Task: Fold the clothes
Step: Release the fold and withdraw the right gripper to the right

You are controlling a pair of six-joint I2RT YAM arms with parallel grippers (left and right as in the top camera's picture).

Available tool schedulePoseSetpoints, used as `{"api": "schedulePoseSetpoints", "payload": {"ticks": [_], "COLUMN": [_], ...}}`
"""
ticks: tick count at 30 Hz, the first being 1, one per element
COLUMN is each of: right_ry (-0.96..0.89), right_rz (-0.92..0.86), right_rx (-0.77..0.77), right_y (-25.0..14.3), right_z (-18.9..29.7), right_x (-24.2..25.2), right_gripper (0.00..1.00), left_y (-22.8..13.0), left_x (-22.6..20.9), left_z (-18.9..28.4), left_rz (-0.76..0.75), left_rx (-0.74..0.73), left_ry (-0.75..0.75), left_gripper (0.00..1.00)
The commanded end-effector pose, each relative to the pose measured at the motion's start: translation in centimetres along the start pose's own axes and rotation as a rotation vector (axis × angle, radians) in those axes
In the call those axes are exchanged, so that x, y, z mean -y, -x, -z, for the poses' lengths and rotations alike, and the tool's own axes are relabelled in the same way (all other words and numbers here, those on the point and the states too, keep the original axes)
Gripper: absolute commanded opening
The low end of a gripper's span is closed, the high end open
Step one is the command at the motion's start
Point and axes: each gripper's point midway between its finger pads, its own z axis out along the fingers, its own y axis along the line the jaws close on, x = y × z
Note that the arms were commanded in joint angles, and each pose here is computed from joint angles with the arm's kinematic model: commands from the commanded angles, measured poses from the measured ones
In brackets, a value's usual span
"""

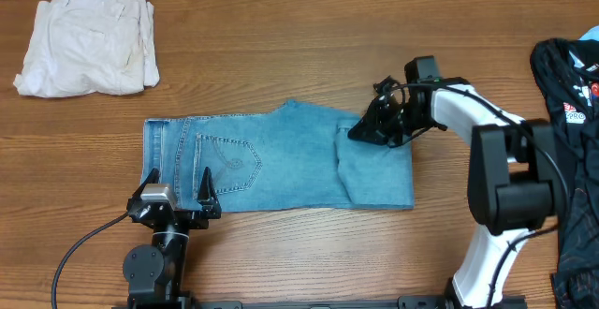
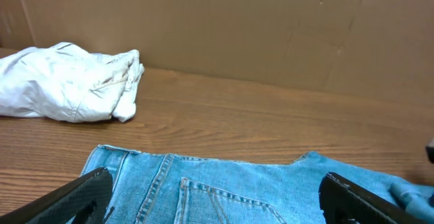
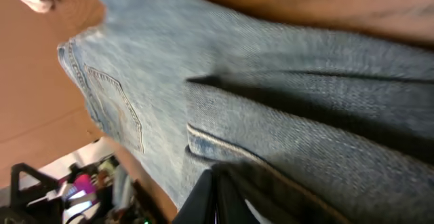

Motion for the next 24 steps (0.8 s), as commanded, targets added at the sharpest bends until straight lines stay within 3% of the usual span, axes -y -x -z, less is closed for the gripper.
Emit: {"api": "schedulePoseSetpoints", "payload": {"ticks": [1,5,9,14,18,24], "right_ry": [0.039,0.001,0.012,0.016,-0.011,-0.017], "right_rz": [0.002,0.001,0.053,0.099,0.091,0.054], "right_rx": [-0.014,0.024,0.077,0.109,-0.005,-0.063], "right_y": [-0.2,1.0,1.7,-0.4,-4.1,-5.8], "right_z": [-0.4,1.1,4.9,8.9,8.2,4.5], "right_x": [-0.3,-0.5,-3.8,-7.8,-7.6,-5.0], "right_gripper": [0.04,0.04,0.04,0.04,0.04,0.04], "left_y": [0.0,0.0,0.0,0.0,0.0,0.0], "left_x": [-0.1,-0.1,-0.1,-0.1,-0.1,-0.1], "left_z": [0.0,0.0,0.0,0.0,0.0,0.0], "left_rz": [-0.019,-0.019,-0.019,-0.019,-0.019,-0.019], "left_rx": [0.003,0.003,0.003,0.003,0.003,0.003], "left_ry": [0.003,0.003,0.003,0.003,0.003,0.003], "left_gripper": [1.0,1.0,1.0,1.0,1.0,1.0]}}
